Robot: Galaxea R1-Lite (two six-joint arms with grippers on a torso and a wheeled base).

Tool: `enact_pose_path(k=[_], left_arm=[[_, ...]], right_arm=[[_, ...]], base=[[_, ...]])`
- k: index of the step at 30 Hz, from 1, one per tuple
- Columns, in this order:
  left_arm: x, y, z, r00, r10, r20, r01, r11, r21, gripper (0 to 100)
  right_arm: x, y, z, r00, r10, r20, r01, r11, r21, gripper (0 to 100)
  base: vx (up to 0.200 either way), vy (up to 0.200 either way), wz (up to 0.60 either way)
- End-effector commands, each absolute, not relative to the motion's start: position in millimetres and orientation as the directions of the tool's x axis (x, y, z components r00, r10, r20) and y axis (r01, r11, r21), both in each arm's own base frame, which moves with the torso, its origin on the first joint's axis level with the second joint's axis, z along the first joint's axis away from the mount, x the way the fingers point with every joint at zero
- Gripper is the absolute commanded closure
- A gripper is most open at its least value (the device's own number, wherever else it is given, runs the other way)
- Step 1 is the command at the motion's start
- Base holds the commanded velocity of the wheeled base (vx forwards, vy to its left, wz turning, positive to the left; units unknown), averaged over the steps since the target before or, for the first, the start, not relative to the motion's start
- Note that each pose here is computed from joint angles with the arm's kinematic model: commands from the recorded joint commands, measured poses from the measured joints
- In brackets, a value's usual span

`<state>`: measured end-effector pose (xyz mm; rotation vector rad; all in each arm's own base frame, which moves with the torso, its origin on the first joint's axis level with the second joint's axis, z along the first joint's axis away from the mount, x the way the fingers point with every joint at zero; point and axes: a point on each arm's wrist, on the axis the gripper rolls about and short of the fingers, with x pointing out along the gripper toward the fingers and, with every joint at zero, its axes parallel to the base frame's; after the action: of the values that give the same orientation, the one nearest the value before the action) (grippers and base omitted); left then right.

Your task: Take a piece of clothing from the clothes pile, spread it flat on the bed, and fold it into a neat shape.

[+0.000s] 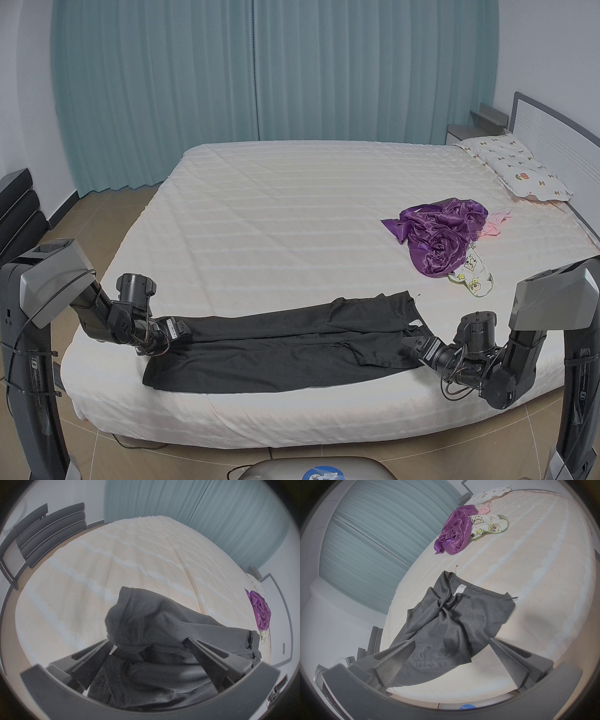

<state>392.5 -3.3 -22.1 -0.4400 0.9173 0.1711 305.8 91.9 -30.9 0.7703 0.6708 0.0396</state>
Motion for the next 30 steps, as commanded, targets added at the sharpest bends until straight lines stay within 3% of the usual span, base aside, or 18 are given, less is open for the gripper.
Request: enact_pose_path(k=[1,30], left_arm=[[393.1,-4.5,-31.8,0.585,-0.044,-0.81,-0.33,0.899,-0.287,100],[383.9,-3.6,-6.7,0.611,-0.034,-0.791,-0.338,0.892,-0.3,100]], right_arm=[[305.8,92.0,-31.2,0.793,0.27,-0.546,0.204,0.727,0.655,0],[306.5,92.2,-32.0,0.801,0.272,-0.533,0.193,0.725,0.661,0]], base=[[0.0,0.0,0.0],[0.0,0.0,0.0]])
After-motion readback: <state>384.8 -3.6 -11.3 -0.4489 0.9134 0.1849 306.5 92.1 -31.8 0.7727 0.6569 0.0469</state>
